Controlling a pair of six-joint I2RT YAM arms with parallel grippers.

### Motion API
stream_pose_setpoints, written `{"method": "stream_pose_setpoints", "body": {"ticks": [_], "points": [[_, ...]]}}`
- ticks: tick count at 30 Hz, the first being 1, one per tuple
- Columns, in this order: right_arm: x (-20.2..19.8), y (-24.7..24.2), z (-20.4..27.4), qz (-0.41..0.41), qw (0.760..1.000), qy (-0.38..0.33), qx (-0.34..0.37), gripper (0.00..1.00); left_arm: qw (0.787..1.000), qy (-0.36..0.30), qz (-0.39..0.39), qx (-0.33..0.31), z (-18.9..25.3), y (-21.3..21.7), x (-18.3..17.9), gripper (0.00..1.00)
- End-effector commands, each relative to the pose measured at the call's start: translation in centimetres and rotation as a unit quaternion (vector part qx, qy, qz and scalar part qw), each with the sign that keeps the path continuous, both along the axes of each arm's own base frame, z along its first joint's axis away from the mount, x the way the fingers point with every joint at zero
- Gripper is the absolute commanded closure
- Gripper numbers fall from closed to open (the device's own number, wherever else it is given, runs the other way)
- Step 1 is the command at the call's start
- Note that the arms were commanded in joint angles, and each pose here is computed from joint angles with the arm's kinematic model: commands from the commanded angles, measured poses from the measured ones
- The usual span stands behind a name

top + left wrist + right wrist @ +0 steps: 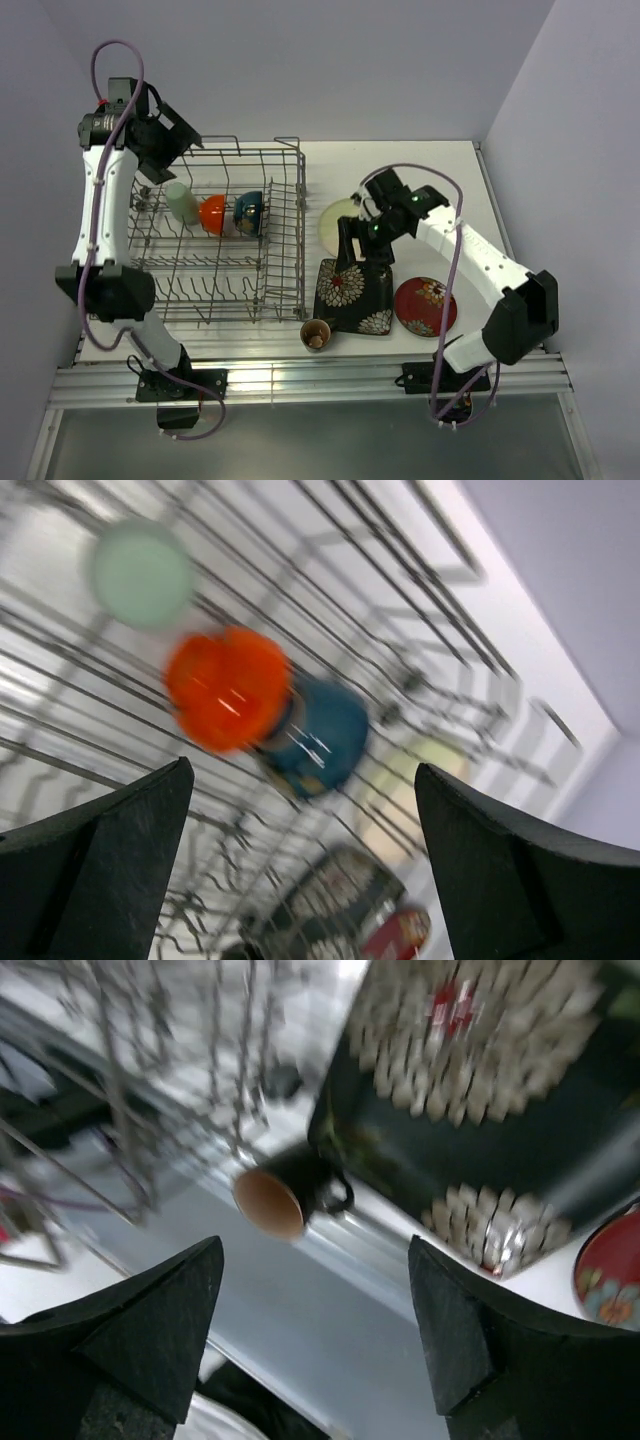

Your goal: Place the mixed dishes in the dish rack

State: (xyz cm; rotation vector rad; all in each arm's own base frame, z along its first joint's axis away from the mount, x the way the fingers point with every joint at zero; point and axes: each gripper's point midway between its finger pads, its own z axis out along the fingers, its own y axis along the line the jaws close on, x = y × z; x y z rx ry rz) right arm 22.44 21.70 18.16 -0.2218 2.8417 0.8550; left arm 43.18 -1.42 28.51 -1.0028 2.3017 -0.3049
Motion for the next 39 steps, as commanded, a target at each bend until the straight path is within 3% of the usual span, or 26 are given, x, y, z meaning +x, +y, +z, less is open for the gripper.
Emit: {"method": "stream_pose_setpoints", "body": {"ticks": [1,5,11,15,22,28,39], "points": [[-4.7,-0.6,-0.4,0.03,0.999,0.001,-0.04,0.19,0.989,-0.076,-0.094,-0.084,5.2,-6.6,-2.8,0.02],[-9.1,-0.7,-2.1,0.041,0.997,0.034,-0.059,0.26,0.984,-0.066,-0.142,-0.09,4.1,-9.9,-5.6,0.03],[-11.6,-0.3,-2.2,0.02,0.998,0.053,-0.03,0.38,0.98,-0.084,-0.155,-0.096,5.0,-10.4,-7.8,0.03],[-12.0,1.4,-2.8,0.004,0.998,0.067,-0.014,0.36,0.975,-0.111,-0.159,-0.109,7.3,-10.8,-8.5,0.03],[-12.2,2.0,-5.6,-0.055,0.99,0.11,-0.074,0.36,0.972,-0.11,-0.162,-0.127,7.5,-11.6,-10.6,0.02],[-12.3,2.7,-6.8,-0.102,0.985,0.131,-0.046,0.37,0.974,-0.104,-0.161,-0.119,7.4,-11.2,-11.9,0.02],[-13.0,5.8,-9.2,-0.099,0.983,0.154,-0.034,0.39,0.976,-0.084,-0.173,-0.103,6.7,-10.8,-12.8,0.02]]}}
